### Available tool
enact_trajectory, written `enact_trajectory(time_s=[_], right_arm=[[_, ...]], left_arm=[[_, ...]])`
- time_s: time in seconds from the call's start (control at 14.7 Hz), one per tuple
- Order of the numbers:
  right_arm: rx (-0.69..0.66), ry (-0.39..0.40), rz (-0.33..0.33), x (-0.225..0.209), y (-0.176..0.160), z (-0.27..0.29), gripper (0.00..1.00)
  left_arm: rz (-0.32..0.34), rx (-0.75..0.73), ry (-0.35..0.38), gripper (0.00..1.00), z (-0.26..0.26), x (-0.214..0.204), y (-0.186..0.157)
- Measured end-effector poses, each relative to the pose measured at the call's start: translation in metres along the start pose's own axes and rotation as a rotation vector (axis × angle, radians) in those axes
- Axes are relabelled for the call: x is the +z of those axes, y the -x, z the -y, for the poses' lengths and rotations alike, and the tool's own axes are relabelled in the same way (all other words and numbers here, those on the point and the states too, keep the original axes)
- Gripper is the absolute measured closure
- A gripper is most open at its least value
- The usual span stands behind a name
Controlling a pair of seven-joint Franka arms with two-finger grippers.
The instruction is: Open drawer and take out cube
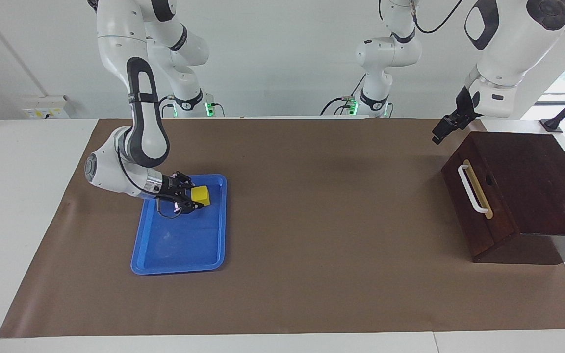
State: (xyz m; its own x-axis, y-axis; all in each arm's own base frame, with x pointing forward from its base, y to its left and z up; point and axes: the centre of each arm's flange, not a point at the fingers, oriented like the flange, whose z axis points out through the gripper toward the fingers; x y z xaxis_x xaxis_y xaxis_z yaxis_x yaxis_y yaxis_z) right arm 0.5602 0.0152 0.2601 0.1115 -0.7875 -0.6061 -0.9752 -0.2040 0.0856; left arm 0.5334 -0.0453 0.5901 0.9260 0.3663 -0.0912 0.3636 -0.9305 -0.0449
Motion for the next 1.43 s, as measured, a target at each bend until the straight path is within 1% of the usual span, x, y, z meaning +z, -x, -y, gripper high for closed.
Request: enact_trajectory(time_s=[0.07, 0.14, 0.2, 0.41, 0.54, 0.75, 0.95, 1.09, 1.23, 1.36, 1.43], right_arm=[[0.000, -0.001, 0.000, 0.000, 0.000, 0.000, 0.16], [0.000, -0.001, -0.001, 0.000, 0.000, 0.000, 0.06], [0.000, -0.002, -0.001, -0.001, 0.002, 0.000, 0.00], [0.006, 0.004, 0.012, -0.010, 0.014, 0.000, 0.00], [0.022, 0.007, 0.025, -0.025, 0.030, -0.001, 0.00], [0.031, -0.006, 0.038, -0.059, 0.063, -0.004, 0.00], [-0.018, -0.042, 0.032, -0.106, 0.104, -0.010, 0.00], [-0.079, -0.053, -0.018, -0.140, 0.130, -0.012, 0.00], [-0.144, -0.060, -0.093, -0.173, 0.150, -0.010, 0.00], [-0.231, -0.046, -0.162, -0.198, 0.171, -0.009, 0.00], [-0.300, -0.029, -0.195, -0.207, 0.180, -0.010, 0.00]], left_arm=[[0.011, 0.057, -0.003, 0.00, -0.007, 0.004, 0.002], [0.023, 0.114, -0.009, 0.00, -0.017, 0.010, 0.003], [0.032, 0.163, -0.012, 0.00, -0.026, 0.015, 0.002], [0.054, 0.235, -0.018, 0.00, -0.034, 0.019, 0.002], [0.051, 0.252, -0.011, 0.00, -0.032, 0.015, 0.001], [0.049, 0.287, -0.005, 0.00, -0.029, 0.014, -0.001], [0.048, 0.343, 0.001, 0.00, -0.015, 0.013, -0.008], [0.044, 0.355, 0.005, 0.00, -0.008, 0.011, -0.012], [0.036, 0.362, 0.008, 0.00, -0.008, 0.009, -0.013], [0.028, 0.364, 0.010, 0.00, -0.008, 0.008, -0.014], [0.025, 0.372, 0.011, 0.00, -0.009, 0.008, -0.014]])
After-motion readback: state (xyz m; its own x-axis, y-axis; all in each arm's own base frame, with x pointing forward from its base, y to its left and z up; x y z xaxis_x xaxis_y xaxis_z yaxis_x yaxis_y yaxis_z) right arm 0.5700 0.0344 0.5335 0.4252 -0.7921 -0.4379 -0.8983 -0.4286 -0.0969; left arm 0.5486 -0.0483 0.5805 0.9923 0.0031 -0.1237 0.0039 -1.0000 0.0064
